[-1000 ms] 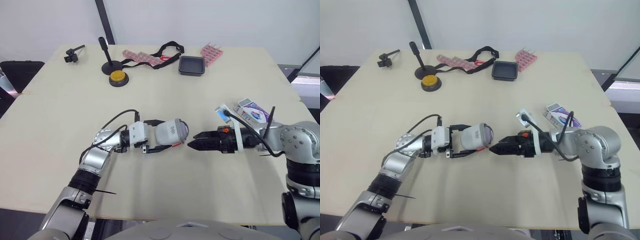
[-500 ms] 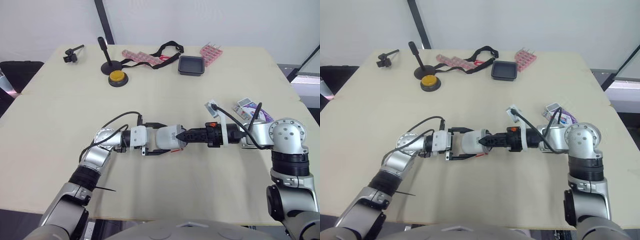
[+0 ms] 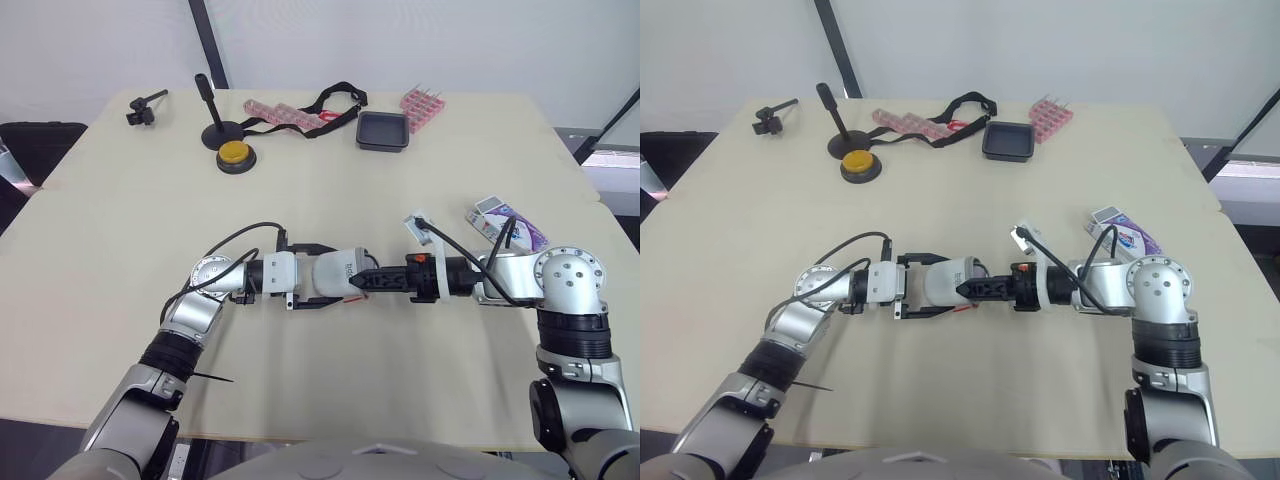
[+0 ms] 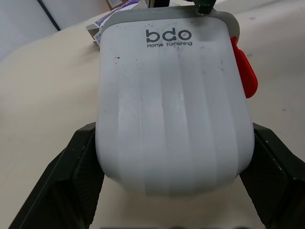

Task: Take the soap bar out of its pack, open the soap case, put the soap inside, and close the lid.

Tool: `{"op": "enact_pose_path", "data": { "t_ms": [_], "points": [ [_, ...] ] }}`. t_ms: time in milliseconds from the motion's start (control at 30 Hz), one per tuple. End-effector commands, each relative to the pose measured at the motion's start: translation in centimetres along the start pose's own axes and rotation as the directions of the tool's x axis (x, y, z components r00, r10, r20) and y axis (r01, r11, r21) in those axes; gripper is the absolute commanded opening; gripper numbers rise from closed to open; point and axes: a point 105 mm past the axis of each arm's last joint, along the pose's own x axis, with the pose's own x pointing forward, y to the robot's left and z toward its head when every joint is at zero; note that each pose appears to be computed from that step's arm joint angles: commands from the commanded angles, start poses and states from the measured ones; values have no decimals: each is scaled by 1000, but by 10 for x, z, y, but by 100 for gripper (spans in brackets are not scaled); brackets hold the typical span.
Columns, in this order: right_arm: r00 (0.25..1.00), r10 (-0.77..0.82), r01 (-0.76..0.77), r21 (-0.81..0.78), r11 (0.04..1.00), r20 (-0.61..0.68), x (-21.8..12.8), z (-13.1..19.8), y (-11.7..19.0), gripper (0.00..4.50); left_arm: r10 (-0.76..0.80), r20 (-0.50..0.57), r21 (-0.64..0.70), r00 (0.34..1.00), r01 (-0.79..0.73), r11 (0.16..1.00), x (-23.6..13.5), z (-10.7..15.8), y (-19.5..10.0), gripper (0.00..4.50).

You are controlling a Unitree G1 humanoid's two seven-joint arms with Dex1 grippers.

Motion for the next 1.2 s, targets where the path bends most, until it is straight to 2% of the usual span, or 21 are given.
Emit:
{"op": "enact_pose_path", "data": {
  "t_ms": [33,333,933,1200],
  "points": [
    [999,51,-51,-14,999,16,1,4,11,448,10,30,44,1000,-11,999,2,10,7,345],
    [998,50,-50,11,999,46,10,3,10,448,18,40,38,999,-20,999,3,12,7,345],
    [999,51,-51,22,998,6,10,-4,8,448,19,29,33,999,-20,999,2,9,5,345],
    [999,47,-47,20,999,5,12,0,7,210,20,28,31,999,-21,999,2,9,5,345]
  ]
}}
